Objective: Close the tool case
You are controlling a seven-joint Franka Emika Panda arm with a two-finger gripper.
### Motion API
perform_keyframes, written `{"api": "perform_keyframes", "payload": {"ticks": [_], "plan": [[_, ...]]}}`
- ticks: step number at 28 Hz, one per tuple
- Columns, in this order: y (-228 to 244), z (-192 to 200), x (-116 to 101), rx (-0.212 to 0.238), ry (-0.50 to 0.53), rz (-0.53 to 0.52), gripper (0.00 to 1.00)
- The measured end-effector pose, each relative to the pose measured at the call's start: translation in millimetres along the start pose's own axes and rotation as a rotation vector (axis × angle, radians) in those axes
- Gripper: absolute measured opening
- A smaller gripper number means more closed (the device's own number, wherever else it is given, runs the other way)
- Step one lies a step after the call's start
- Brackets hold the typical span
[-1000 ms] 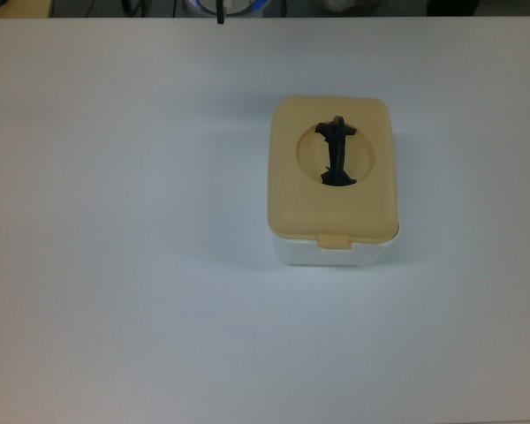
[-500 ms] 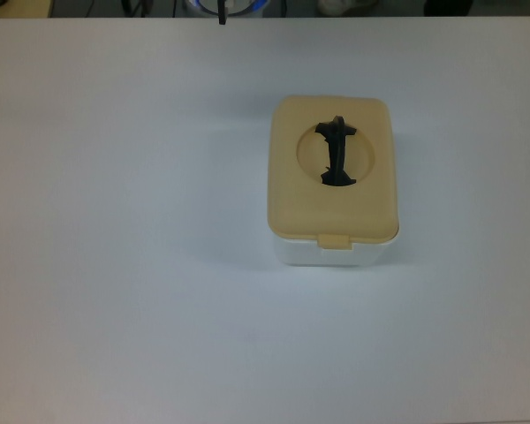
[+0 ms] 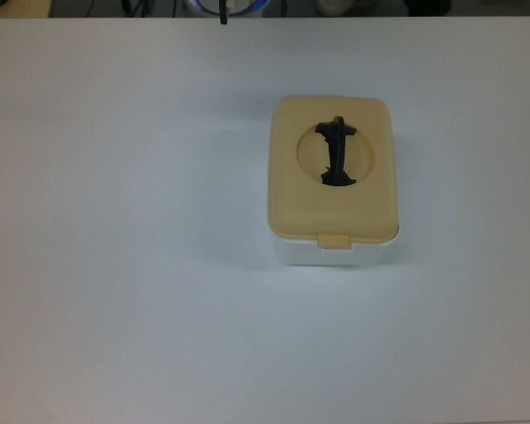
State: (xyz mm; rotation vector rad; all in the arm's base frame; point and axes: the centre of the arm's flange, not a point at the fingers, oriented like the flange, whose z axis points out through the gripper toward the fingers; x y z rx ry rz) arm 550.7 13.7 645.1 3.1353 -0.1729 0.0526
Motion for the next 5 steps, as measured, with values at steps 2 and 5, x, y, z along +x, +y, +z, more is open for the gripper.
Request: {"api": "perform_keyframes", "payload": {"ticks": [2, 5], "plan": [[0.0, 0.0, 0.0, 0.0, 0.0, 0.0, 1.0], [0.0, 0.0, 0.0, 0.0, 0.0, 0.0, 1.0]]}}
